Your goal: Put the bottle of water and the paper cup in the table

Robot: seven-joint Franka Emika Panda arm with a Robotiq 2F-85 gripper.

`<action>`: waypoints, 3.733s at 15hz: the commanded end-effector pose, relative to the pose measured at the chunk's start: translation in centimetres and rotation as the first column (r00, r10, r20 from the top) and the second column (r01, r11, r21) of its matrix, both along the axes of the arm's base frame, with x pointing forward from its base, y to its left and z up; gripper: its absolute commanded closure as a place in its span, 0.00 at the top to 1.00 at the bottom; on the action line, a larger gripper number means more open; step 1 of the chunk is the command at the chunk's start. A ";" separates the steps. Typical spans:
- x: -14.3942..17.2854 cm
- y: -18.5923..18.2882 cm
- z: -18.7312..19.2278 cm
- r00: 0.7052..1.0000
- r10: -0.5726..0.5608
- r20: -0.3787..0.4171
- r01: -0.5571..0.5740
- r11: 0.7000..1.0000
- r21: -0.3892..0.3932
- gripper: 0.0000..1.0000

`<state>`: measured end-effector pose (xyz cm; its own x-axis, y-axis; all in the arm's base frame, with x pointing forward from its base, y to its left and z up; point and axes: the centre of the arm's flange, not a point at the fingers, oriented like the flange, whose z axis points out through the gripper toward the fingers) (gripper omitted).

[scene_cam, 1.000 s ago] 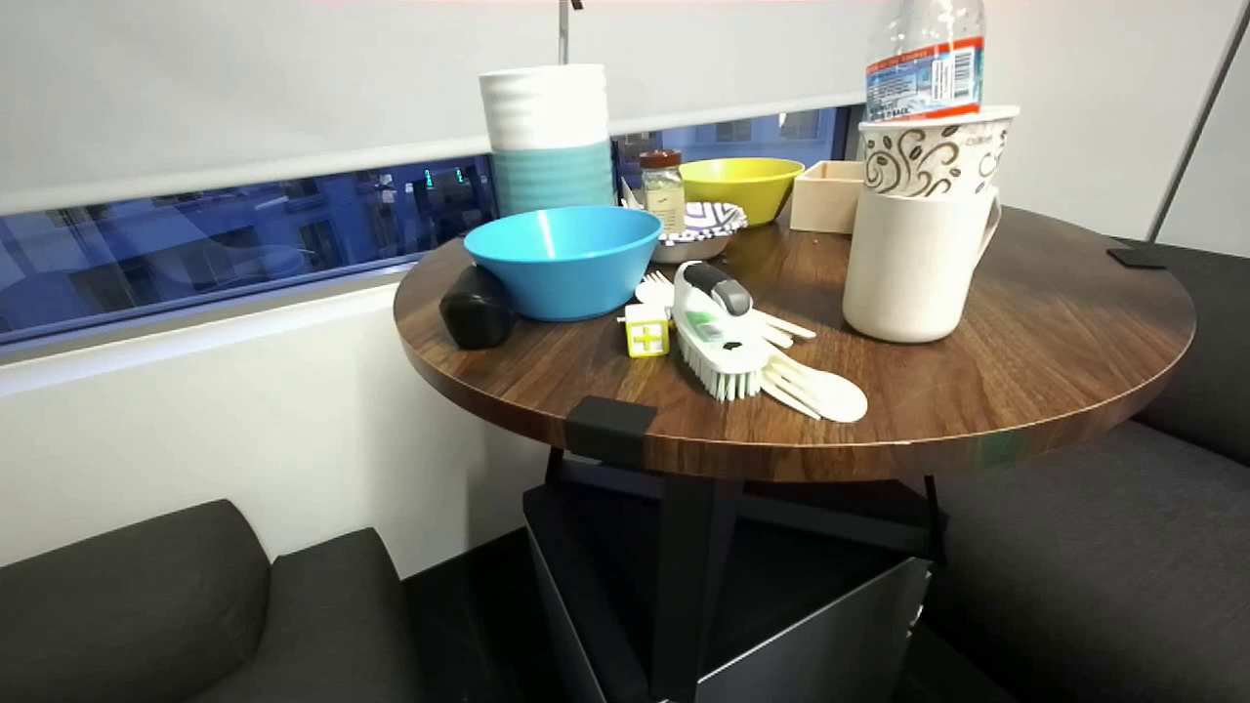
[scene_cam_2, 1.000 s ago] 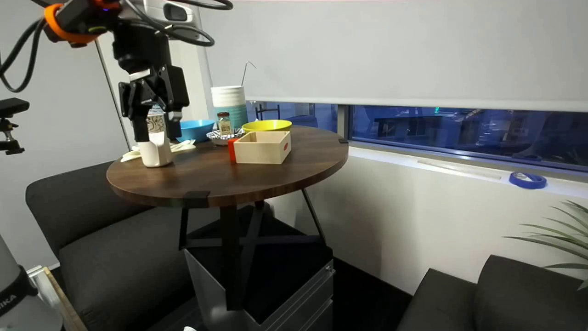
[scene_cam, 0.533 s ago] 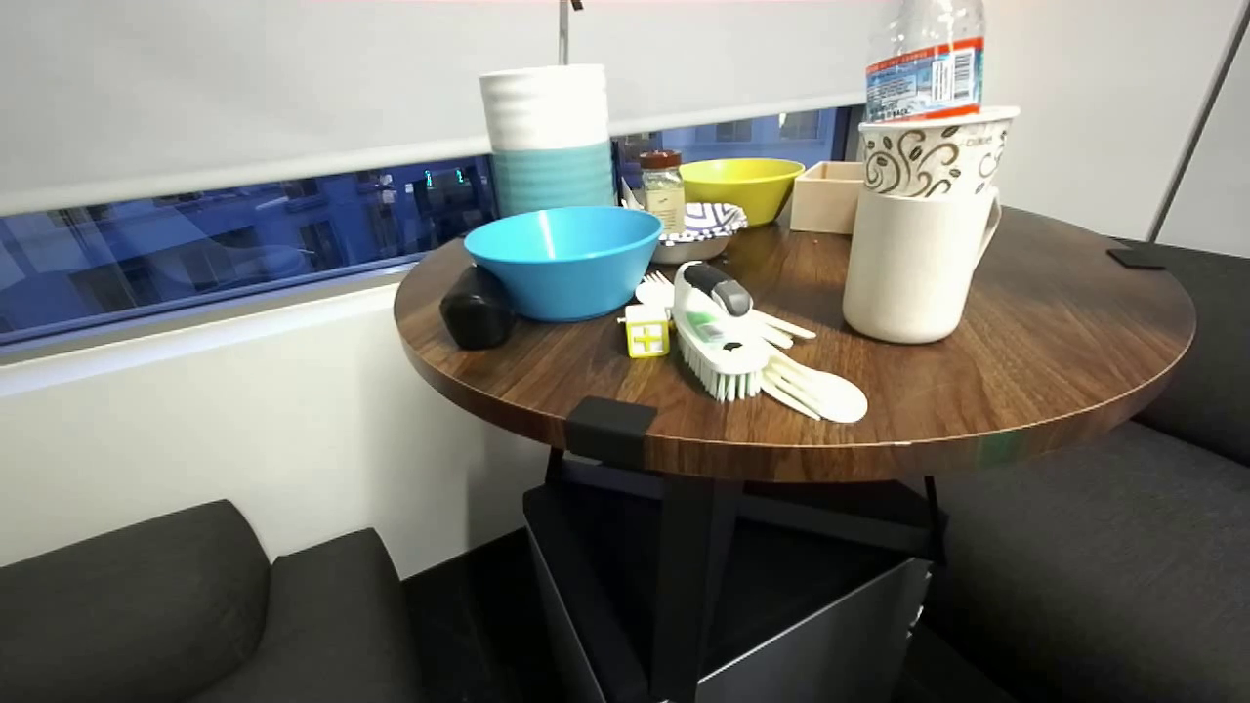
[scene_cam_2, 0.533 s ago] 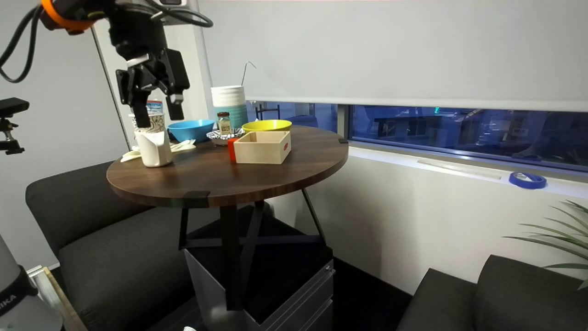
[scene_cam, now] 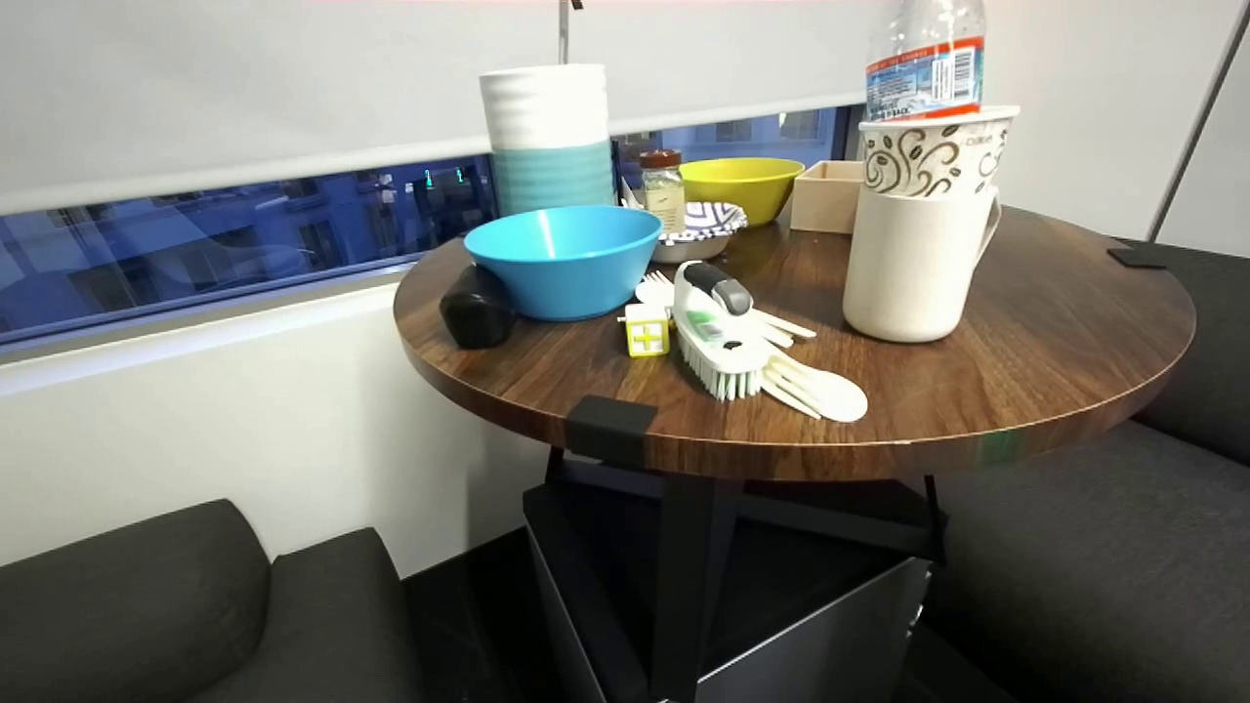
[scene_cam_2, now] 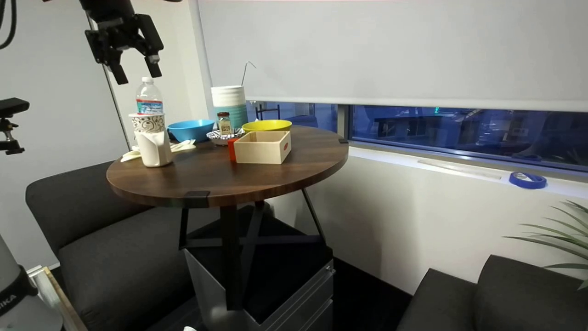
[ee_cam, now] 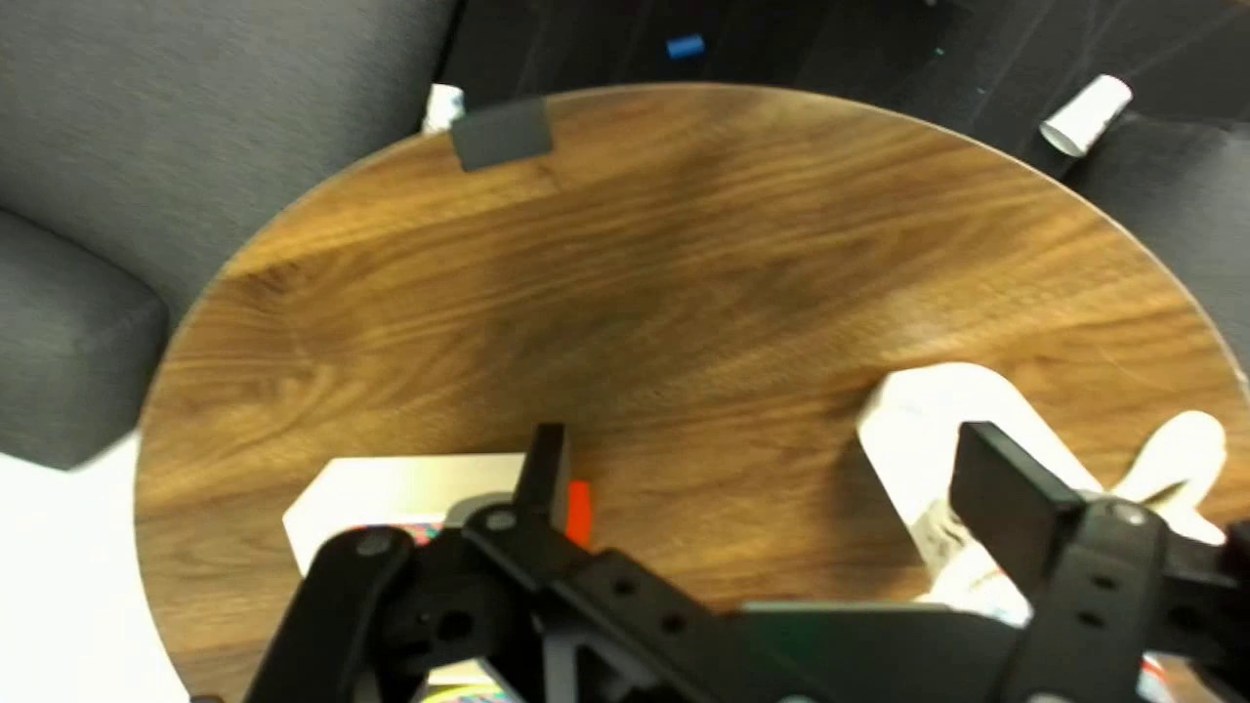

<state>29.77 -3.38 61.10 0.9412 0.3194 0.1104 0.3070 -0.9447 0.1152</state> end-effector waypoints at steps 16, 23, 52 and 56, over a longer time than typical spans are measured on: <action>1.9 11.4 0.9 0.977 0.046 0.209 -0.124 0.917 0.378 1.00; 2.8 12.8 -0.2 0.972 0.032 0.234 -0.108 0.941 0.319 1.00; 6.0 12.9 -1.3 0.958 -0.031 0.286 -0.028 0.980 0.199 0.88; 6.0 13.0 -1.3 0.959 -0.039 0.281 -0.019 0.979 0.201 0.74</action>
<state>35.43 9.25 59.73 0.8596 0.2701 0.4338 0.3052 -0.9522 -0.0118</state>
